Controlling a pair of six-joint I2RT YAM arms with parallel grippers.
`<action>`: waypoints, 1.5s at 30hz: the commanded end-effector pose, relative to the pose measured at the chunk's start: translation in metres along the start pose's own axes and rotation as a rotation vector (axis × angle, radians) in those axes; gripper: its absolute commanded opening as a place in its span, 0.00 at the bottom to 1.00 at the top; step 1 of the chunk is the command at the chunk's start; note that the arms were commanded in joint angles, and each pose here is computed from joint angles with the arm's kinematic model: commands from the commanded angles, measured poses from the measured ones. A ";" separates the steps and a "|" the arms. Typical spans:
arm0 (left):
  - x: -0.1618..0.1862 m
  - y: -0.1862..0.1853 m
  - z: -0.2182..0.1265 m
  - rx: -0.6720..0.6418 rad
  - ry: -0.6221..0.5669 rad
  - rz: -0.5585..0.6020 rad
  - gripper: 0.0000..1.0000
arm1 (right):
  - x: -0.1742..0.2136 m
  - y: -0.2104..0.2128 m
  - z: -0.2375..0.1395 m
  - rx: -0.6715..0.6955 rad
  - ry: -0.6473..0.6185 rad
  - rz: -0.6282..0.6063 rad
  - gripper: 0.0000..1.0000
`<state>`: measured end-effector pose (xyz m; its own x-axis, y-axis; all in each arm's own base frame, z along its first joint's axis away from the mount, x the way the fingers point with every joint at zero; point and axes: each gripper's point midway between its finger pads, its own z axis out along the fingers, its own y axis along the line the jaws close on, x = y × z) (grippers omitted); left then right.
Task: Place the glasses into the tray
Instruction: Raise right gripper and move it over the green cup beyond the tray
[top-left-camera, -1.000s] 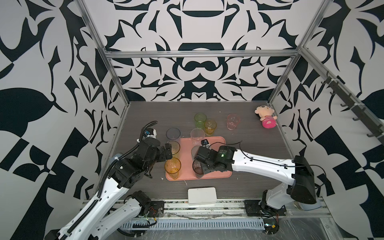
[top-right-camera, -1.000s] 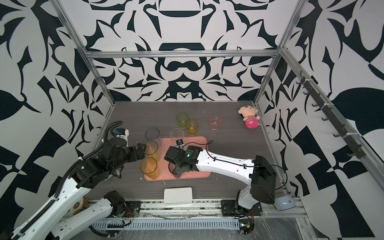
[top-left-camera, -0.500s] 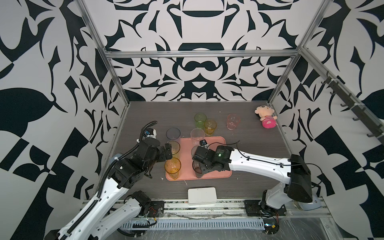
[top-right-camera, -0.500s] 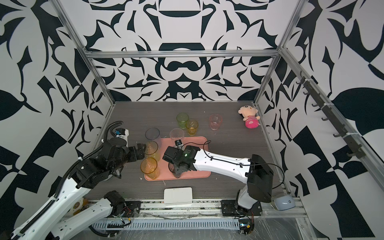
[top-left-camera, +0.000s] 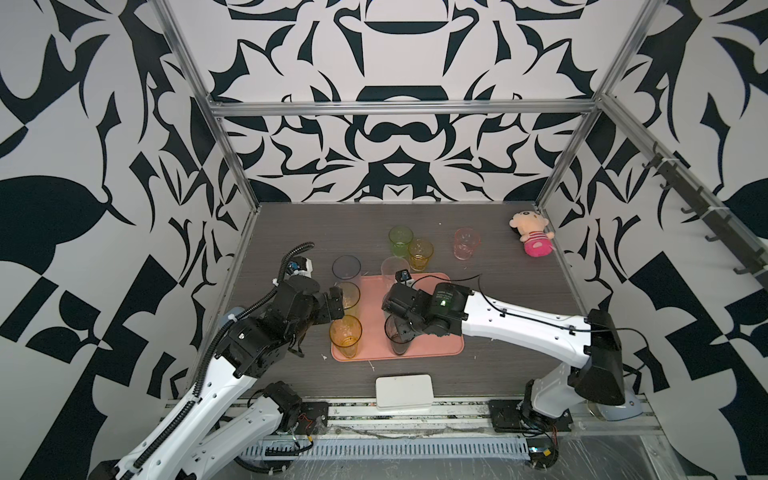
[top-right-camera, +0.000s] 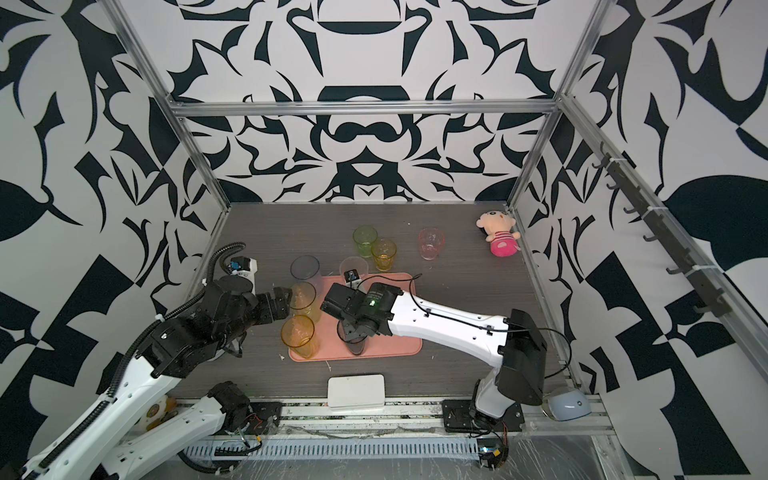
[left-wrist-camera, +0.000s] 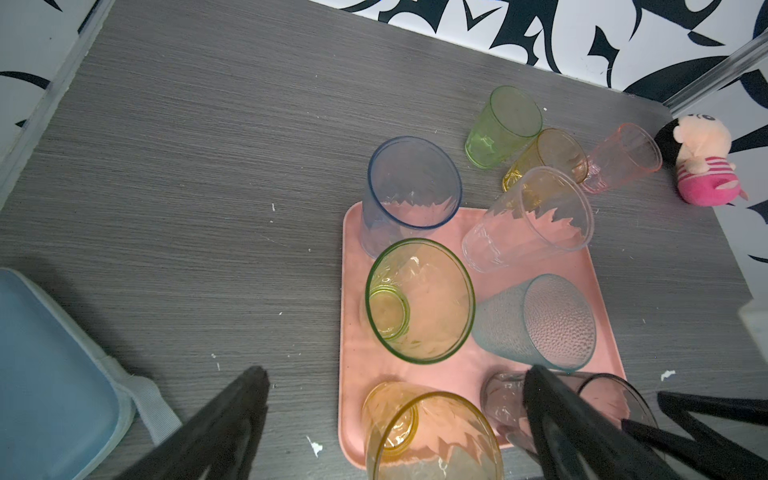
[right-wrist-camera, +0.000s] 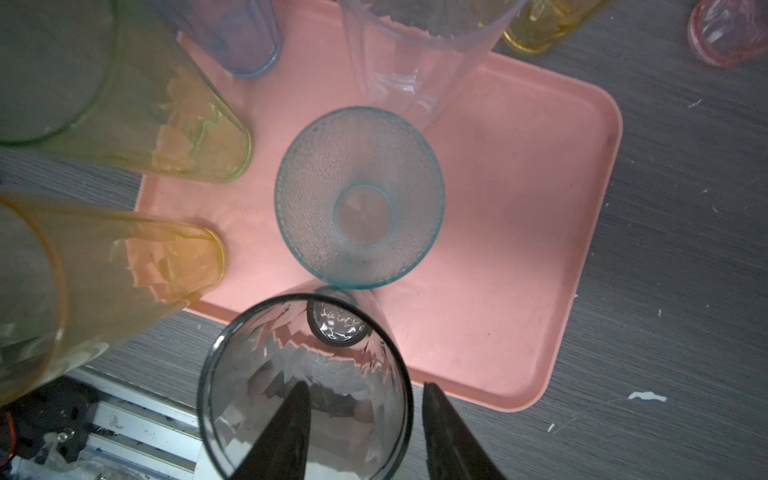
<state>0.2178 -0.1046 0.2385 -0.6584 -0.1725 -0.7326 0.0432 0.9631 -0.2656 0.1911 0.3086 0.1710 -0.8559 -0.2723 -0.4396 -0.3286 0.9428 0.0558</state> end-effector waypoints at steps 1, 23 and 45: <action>0.004 0.006 -0.003 -0.017 0.010 -0.003 0.99 | -0.017 -0.003 -0.021 0.002 -0.053 -0.021 0.48; -0.003 0.010 -0.012 -0.031 -0.013 -0.001 0.99 | -0.089 -0.064 -0.099 0.003 -0.282 0.038 0.48; -0.008 0.016 -0.003 -0.096 -0.027 0.010 0.99 | -0.178 -0.134 -0.116 0.037 -0.486 0.108 0.49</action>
<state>0.2184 -0.0919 0.2327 -0.6593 -0.1560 -0.7355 -0.0048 0.9791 -0.2034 0.3269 0.2006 0.3168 -0.6654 -0.0817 -0.7420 -0.1963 0.9781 0.0683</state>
